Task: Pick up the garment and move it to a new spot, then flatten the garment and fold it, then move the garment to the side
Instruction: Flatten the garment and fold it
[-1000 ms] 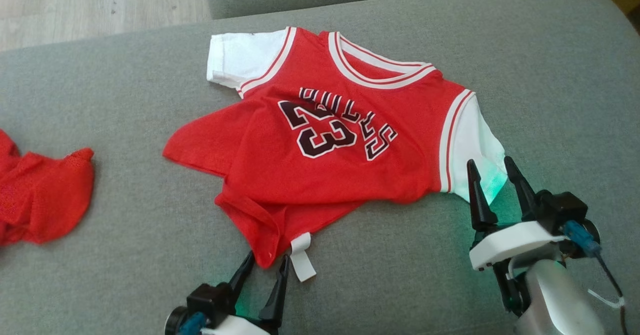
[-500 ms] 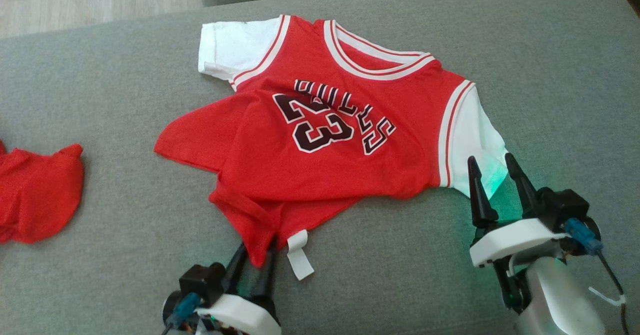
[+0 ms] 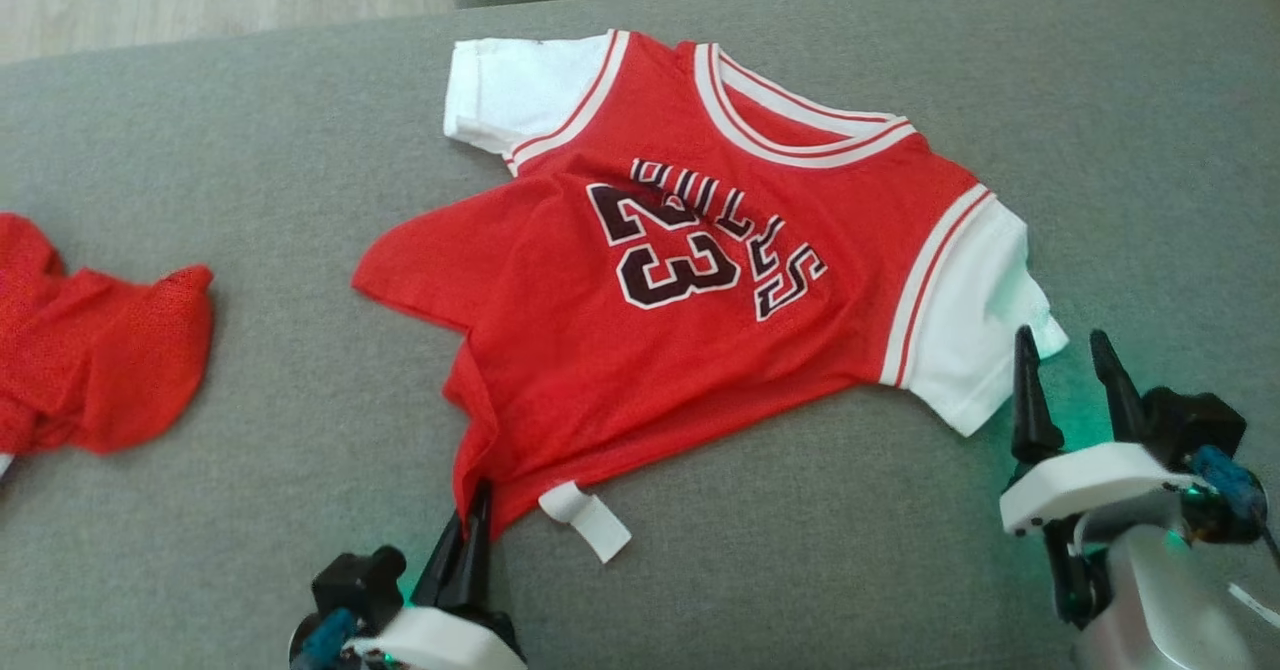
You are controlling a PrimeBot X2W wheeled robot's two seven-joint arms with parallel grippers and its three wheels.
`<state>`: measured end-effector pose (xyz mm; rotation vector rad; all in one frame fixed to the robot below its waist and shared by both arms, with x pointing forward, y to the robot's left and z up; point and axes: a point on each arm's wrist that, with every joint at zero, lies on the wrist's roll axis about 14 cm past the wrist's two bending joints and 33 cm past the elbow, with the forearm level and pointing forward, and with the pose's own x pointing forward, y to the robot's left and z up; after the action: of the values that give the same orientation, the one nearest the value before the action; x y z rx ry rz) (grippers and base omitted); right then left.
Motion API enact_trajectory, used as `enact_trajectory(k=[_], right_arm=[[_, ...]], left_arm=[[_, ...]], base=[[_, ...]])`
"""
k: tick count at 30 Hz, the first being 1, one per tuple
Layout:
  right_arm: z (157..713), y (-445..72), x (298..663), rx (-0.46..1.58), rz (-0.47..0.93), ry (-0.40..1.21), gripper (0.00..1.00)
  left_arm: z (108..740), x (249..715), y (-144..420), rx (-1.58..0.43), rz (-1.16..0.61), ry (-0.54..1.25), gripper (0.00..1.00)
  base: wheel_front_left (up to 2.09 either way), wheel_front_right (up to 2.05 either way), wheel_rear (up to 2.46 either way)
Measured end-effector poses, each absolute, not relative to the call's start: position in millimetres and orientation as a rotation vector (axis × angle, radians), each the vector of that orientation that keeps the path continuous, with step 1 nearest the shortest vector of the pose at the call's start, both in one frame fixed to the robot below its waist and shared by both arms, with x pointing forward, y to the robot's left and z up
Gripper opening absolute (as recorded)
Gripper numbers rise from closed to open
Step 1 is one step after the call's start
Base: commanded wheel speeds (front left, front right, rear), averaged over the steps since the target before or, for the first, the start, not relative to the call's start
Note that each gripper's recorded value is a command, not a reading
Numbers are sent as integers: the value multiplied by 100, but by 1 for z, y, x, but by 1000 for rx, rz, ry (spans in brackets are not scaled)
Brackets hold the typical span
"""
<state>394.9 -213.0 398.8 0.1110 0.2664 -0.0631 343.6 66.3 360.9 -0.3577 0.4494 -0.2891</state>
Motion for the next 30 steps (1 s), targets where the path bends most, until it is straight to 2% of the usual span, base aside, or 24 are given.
enact_trajectory(k=[9, 24, 25, 26, 27, 30], right_arm=[[380, -215, 399, 96, -72, 337, 100], [354, -211, 410, 76, -66, 430, 100], [352, -210, 411, 76, -61, 439, 89], [351, -208, 413, 76, -57, 441, 33], [351, -208, 413, 76, -57, 441, 0], [352, -202, 420, 97, -47, 436, 0]], left_arm=[[358, 345, 90, -349, -213, 442, 0], [351, 345, 94, -334, -203, 459, 0], [351, 346, 94, -335, -202, 459, 0], [350, 346, 94, -336, -201, 460, 0], [350, 346, 94, -336, -201, 460, 0], [350, 346, 94, -337, -200, 459, 0]], base=[[0, 0, 0], [0, 0, 0], [0, 0, 0], [0, 0, 0], [0, 0, 0], [0, 0, 0]])
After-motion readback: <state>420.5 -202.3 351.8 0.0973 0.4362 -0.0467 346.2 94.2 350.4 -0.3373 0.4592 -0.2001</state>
